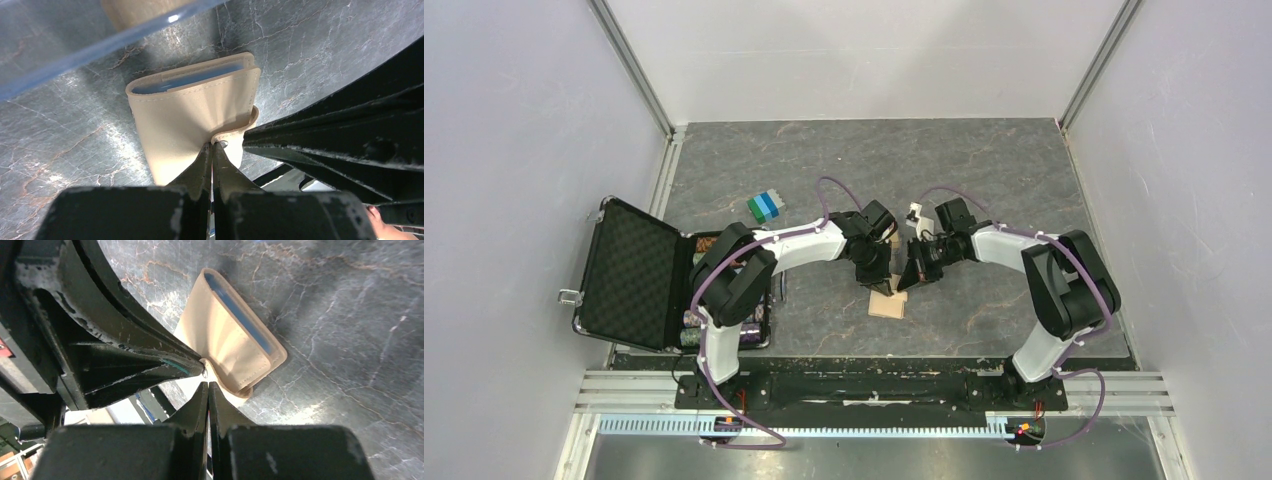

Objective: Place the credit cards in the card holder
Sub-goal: Close the credit card in the card holder.

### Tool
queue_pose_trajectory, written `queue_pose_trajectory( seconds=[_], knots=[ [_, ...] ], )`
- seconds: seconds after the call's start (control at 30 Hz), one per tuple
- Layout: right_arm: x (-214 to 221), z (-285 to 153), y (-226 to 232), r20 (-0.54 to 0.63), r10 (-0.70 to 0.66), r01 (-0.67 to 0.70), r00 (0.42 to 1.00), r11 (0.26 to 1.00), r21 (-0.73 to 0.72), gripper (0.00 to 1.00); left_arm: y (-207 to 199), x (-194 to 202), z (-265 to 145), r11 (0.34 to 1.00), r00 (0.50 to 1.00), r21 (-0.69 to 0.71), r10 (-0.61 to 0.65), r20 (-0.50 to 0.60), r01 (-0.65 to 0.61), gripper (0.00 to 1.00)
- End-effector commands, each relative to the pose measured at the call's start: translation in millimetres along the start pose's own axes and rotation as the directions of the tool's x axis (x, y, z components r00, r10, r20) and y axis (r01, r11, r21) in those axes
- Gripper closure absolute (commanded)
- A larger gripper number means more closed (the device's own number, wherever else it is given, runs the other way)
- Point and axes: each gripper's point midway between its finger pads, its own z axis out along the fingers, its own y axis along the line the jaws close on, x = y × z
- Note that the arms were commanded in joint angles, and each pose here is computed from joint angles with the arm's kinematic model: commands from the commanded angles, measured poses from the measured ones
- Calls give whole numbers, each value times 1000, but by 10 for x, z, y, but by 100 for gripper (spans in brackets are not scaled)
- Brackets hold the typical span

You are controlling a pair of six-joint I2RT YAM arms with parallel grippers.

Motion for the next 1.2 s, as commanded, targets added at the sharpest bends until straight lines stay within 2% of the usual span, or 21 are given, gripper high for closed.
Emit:
queue_pose_trajectory(
  seconds=[0.0, 0.17, 0.43, 0.73, 0.9, 1.07, 1.17],
  knots=[
    [-37, 17, 111, -19, -48, 48, 999, 998, -39, 100, 169, 0, 111, 996, 999, -76, 35, -5, -35, 98],
    [40, 77, 69, -55, -48, 46, 997, 999, -20, 100, 183, 2, 137, 996, 1000, -82, 27, -8, -27, 98],
    [98, 181, -315, -78, 19, -6, 997, 986, 165, 100, 241, 45, 209, 995, 999, -99, 15, -29, -18, 98],
    [262, 206, -538, -124, 45, -6, 991, 956, 293, 100, 540, 121, 324, 973, 998, -231, -19, -62, 4, 98],
    [227, 145, -576, -124, 31, 13, 992, 941, 338, 100, 591, 101, 273, 966, 999, -260, -21, -35, 11, 98],
    [32, 87, -376, -81, -31, 53, 996, 957, 286, 100, 353, -38, 109, 986, 999, -168, 24, 32, -18, 97],
    [-207, -14, -164, -16, -98, 99, 995, 963, 252, 100, 120, -208, -136, 994, 990, -94, 71, 122, -59, 85]
  ],
)
